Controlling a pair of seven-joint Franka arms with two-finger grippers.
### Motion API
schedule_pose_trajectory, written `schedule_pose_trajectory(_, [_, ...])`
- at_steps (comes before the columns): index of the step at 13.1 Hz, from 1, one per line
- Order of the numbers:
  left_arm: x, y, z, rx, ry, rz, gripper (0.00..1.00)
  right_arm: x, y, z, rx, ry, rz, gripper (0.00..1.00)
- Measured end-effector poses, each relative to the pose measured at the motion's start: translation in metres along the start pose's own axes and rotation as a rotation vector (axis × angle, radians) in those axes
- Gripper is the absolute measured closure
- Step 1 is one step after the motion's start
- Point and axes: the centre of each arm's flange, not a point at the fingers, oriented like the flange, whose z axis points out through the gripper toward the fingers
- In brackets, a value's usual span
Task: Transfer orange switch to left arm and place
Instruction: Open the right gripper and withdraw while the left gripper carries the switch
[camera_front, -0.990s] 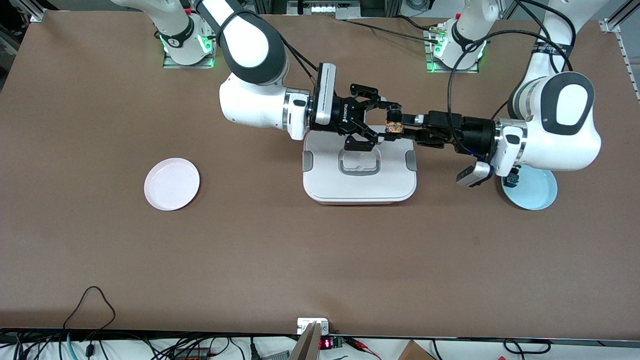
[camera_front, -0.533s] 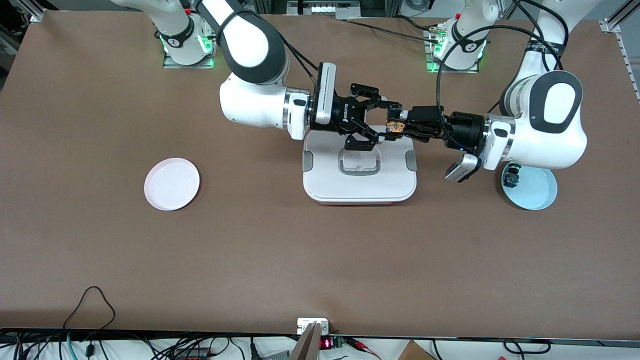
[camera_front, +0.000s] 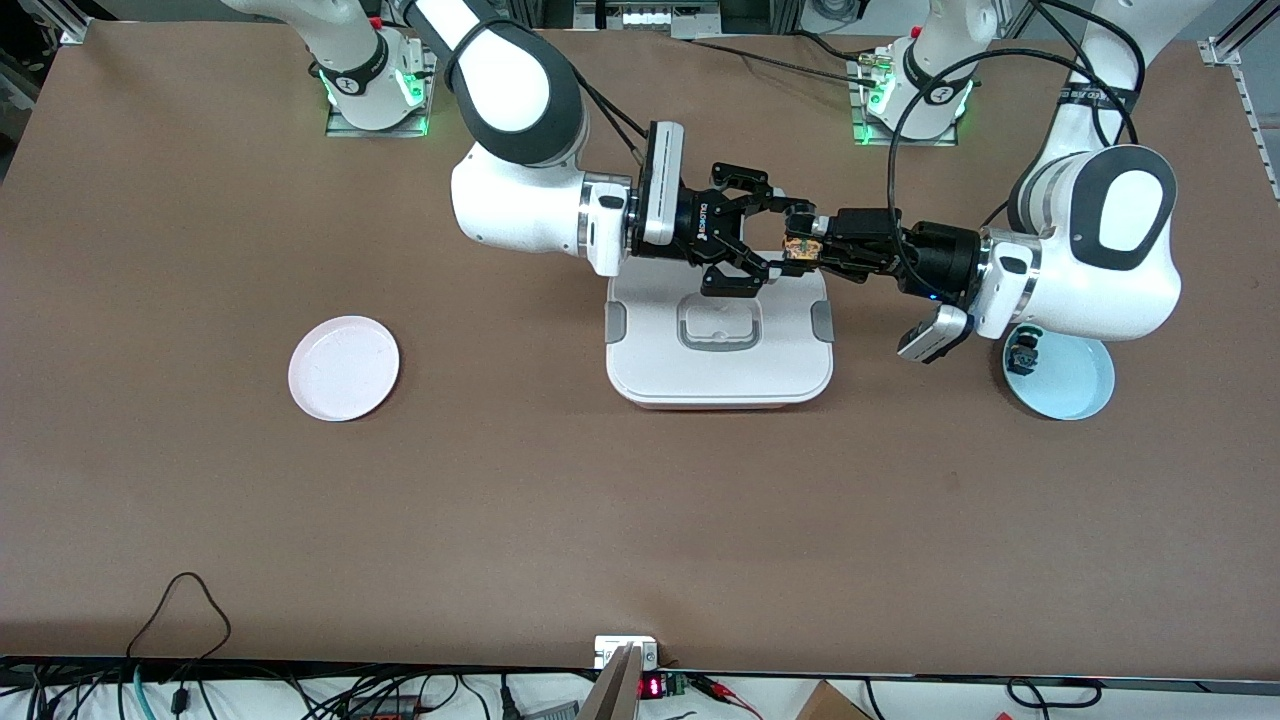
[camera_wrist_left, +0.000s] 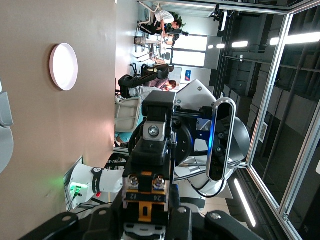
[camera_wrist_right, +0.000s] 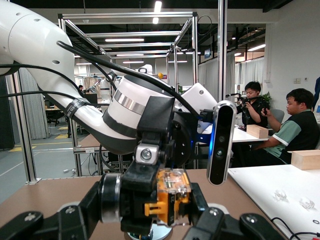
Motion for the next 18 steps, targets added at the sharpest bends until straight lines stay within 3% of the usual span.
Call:
schedule_pose_trajectory(3, [0.001, 0.0, -0.022, -0.007, 0.029, -0.002, 0.66, 0.001, 0.022, -0.02, -0.04, -0.002, 0.01, 0.01])
schedule_pose_trajectory(5, [0.0, 0.0, -0.028, -0.015, 0.027, -0.002, 0.66, 0.01, 0.039, -0.038, -0.029, 0.011, 0.018, 0.0])
schedule_pose_trajectory(7, [-0.004, 0.001, -0.025, -0.004, -0.007, 0.0, 0.66, 0.024, 0.062, -0.07, 0.051, 0.004, 0.01, 0.0])
schedule_pose_trajectory(12, [-0.02, 0.005, -0.032, 0.269, -0.199, 0.037, 0.66, 0.039, 0.121, -0.235, 0.316, -0.016, -0.011, 0.0])
schedule_pose_trajectory(15, [-0.029, 0.008, -0.044, 0.467, -0.316, 0.044, 0.66, 0.046, 0.13, -0.328, 0.409, -0.031, -0.013, 0.0])
schedule_pose_trajectory(18, [-0.04, 0.0, -0.061, 0.678, -0.427, 0.011, 0.66, 0.043, 0.132, -0.405, 0.459, -0.037, 0.006, 0.0])
